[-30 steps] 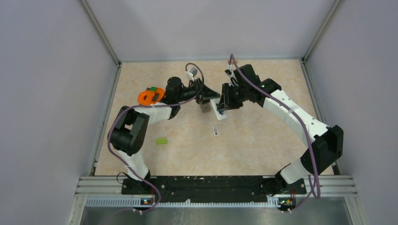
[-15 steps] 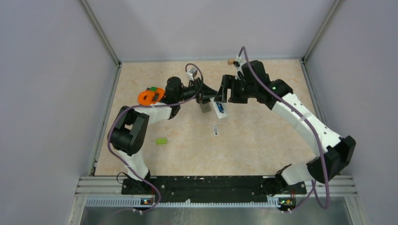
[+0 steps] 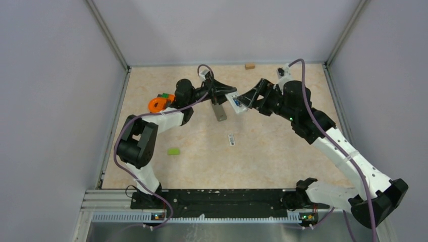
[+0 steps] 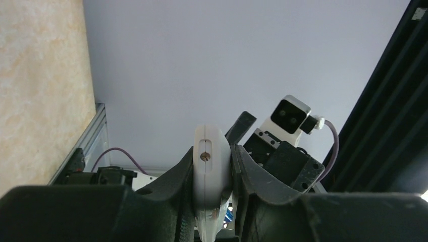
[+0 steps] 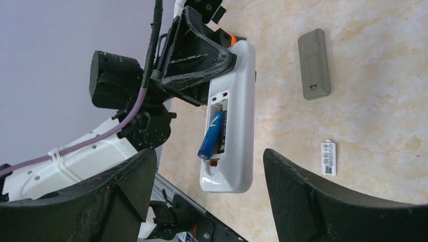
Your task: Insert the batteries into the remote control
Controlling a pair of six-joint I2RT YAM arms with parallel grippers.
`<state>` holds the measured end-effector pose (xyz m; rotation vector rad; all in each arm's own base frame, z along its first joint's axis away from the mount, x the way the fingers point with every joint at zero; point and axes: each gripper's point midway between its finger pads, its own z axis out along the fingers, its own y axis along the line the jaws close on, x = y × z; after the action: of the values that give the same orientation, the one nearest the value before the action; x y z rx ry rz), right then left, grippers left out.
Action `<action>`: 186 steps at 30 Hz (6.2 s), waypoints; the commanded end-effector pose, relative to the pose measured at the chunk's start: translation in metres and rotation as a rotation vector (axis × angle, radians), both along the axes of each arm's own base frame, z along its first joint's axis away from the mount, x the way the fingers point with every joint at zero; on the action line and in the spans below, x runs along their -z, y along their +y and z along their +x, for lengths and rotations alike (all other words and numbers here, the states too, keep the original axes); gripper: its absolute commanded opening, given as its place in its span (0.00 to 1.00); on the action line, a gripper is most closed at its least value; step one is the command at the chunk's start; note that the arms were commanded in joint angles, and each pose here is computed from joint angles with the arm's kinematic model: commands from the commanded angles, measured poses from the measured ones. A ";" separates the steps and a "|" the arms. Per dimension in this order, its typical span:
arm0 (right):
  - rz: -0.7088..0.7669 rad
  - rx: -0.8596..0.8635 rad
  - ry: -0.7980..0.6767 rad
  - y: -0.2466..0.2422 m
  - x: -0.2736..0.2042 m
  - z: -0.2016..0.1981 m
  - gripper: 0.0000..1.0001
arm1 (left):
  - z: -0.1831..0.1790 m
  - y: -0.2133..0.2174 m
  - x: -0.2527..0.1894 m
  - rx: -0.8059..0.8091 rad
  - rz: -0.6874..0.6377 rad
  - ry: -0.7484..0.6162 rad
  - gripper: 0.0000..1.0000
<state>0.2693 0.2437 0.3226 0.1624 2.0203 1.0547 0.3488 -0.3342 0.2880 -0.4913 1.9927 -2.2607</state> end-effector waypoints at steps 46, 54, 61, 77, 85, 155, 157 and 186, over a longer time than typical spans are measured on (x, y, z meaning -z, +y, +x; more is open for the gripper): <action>0.430 -0.009 -0.111 0.019 -0.029 0.004 0.39 | -0.017 0.013 -0.086 -0.025 -0.129 -0.174 0.00; 0.430 0.002 -0.038 0.022 -0.011 0.007 0.31 | -0.023 0.014 -0.100 -0.026 -0.141 -0.270 0.00; 0.350 0.038 0.078 0.023 0.014 0.011 0.27 | -0.027 0.016 -0.108 -0.031 -0.141 -0.319 0.00; 0.039 0.139 0.297 0.006 0.074 0.016 0.25 | -0.028 0.015 -0.107 -0.053 -0.075 -0.394 0.00; -0.084 0.136 0.354 0.001 0.094 0.015 0.28 | -0.025 0.017 -0.098 -0.112 0.056 -0.524 0.00; 0.128 -0.026 -0.064 0.015 0.012 0.026 0.81 | -0.011 0.056 -0.057 -0.136 0.284 -0.723 0.00; 0.147 -0.010 -0.067 0.003 0.009 0.028 0.84 | -0.008 0.062 -0.055 -0.148 0.297 -0.732 0.00; -0.847 -0.073 0.308 0.030 0.269 0.017 0.74 | 0.005 0.193 -0.008 -0.618 0.633 -0.548 0.00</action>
<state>0.2571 0.2733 0.0422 -0.2789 2.6818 0.2383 0.3568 -0.1462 0.2878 -0.3316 1.8216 -1.1831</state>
